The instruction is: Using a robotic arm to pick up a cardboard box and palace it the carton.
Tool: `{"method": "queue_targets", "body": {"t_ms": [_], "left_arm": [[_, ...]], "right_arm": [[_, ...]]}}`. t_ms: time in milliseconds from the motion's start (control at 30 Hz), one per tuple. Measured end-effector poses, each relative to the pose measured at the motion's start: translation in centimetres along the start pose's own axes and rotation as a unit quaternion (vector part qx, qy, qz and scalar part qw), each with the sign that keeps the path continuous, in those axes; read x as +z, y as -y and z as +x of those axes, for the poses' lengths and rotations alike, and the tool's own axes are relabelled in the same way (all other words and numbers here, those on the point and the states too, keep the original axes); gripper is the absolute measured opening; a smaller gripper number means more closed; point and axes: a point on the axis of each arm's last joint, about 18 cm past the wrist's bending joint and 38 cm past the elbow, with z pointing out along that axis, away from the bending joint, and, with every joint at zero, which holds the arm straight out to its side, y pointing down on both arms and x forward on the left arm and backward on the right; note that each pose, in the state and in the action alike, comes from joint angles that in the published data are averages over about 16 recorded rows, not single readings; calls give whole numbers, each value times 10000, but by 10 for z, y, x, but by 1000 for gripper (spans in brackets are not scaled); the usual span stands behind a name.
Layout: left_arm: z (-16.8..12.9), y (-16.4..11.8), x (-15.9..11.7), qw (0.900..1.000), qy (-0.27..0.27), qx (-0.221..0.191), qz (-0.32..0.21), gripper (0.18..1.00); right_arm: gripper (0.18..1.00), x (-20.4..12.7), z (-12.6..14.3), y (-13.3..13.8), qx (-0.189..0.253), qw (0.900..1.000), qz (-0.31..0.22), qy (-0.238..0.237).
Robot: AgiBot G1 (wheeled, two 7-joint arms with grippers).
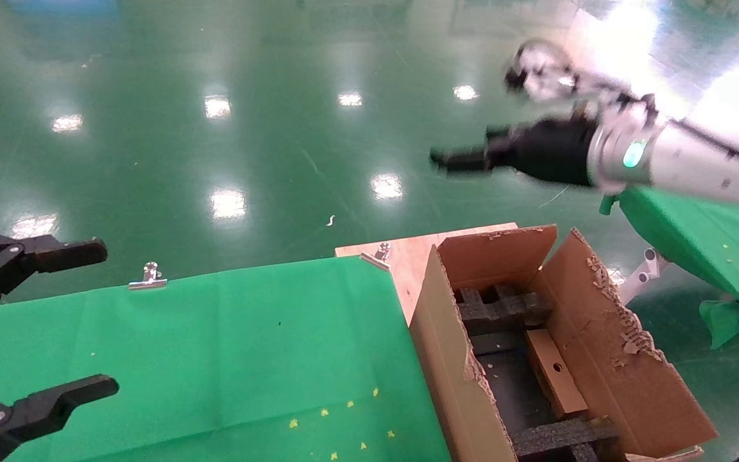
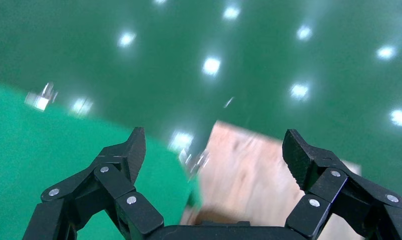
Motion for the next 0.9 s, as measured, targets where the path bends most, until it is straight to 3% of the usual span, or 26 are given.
{"method": "queue_targets", "body": {"t_ms": [467, 900], "left_arm": [[0, 0, 0, 10000, 0, 0, 0, 1001], [0, 0, 0, 10000, 0, 0, 0, 1001]], "right_arm": [[1001, -1, -41, -25, -270, 9908, -319, 1285], [1001, -19, -81, -38, -674, 9610, -12, 2683]]}}
